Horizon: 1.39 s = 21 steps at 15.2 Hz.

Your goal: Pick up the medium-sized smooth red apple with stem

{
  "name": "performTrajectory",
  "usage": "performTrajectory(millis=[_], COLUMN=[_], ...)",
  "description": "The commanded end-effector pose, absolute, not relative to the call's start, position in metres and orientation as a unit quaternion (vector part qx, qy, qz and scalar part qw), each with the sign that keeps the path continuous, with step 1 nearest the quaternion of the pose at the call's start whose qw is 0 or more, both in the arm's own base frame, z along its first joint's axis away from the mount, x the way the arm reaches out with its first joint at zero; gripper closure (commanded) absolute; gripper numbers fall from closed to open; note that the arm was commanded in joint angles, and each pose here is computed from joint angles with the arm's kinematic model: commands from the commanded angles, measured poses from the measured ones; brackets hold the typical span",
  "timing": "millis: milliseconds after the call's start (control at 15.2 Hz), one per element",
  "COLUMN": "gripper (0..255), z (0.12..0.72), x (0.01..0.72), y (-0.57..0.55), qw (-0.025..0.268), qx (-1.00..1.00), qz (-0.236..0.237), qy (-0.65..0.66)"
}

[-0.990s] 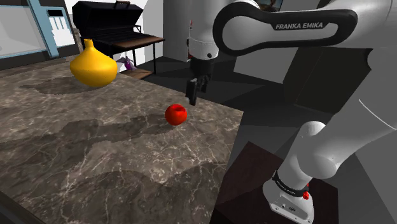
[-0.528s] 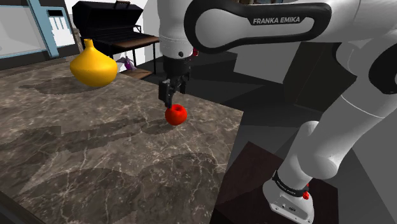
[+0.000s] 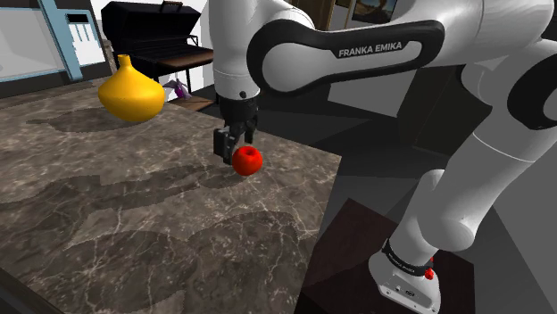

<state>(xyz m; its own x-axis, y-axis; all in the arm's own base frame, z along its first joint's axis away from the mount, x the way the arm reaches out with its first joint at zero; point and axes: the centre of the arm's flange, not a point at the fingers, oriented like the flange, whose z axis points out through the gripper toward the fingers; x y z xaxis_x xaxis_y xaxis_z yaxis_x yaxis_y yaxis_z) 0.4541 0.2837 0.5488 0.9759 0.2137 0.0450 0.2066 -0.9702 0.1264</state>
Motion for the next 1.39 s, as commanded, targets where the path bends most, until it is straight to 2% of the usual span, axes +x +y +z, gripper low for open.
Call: performTrajectory(millis=[0, 66, 132, 726, 1320], gripper=[0, 0, 255, 255, 255], z=[0.542, 0.542, 0.542, 0.542, 0.59], x=[0.454, 0.454, 0.454, 0.454, 0.454], y=[0.285, 0.285, 0.285, 0.285, 0.285], qw=[0.06, 0.06, 0.06, 0.06, 0.06], qx=[0.992, 0.992, 0.992, 0.992, 0.992], qz=[0.029, 0.029, 0.029, 0.029, 0.029], qy=[0.106, 0.106, 0.106, 0.106, 0.106])
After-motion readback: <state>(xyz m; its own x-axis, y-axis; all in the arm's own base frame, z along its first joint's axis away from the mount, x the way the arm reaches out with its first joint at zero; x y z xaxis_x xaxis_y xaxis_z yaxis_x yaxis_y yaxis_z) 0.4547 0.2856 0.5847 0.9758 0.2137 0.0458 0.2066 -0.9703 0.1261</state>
